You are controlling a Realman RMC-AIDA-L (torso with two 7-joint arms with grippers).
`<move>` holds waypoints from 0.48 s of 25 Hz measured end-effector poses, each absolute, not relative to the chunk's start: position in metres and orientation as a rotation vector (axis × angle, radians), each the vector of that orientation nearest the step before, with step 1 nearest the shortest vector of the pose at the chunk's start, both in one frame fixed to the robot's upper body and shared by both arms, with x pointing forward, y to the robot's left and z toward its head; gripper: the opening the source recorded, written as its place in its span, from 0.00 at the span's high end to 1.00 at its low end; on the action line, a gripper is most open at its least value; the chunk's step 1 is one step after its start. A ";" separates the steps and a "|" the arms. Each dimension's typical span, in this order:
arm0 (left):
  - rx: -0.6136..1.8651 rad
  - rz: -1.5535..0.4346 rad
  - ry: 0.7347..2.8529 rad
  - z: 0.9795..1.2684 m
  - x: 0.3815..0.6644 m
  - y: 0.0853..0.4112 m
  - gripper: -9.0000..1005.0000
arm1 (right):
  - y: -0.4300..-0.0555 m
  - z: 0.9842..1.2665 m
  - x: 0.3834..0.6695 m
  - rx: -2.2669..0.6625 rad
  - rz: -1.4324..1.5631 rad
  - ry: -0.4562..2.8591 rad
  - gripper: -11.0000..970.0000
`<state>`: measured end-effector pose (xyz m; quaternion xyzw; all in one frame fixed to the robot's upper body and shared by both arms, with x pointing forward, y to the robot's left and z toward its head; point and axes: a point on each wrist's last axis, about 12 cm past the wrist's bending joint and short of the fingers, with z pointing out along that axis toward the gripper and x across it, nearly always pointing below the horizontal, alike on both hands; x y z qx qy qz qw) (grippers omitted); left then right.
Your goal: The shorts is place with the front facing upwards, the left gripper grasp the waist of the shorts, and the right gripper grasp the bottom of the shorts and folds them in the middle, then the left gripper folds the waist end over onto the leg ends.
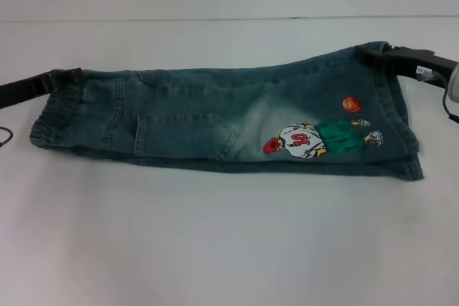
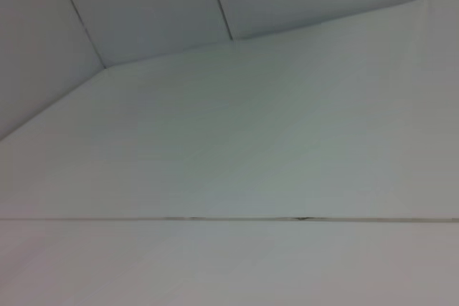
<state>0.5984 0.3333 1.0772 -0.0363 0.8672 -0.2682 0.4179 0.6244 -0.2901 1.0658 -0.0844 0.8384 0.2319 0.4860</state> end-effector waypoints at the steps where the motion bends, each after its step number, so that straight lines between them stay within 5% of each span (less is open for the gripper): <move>1: -0.089 -0.672 2.177 1.077 0.598 0.334 0.62 | -0.291 1.065 0.624 -0.203 0.564 2.041 0.39; 12: -0.124 -0.634 2.215 1.085 0.595 0.355 0.27 | -0.294 1.066 0.620 -0.175 0.615 2.039 0.16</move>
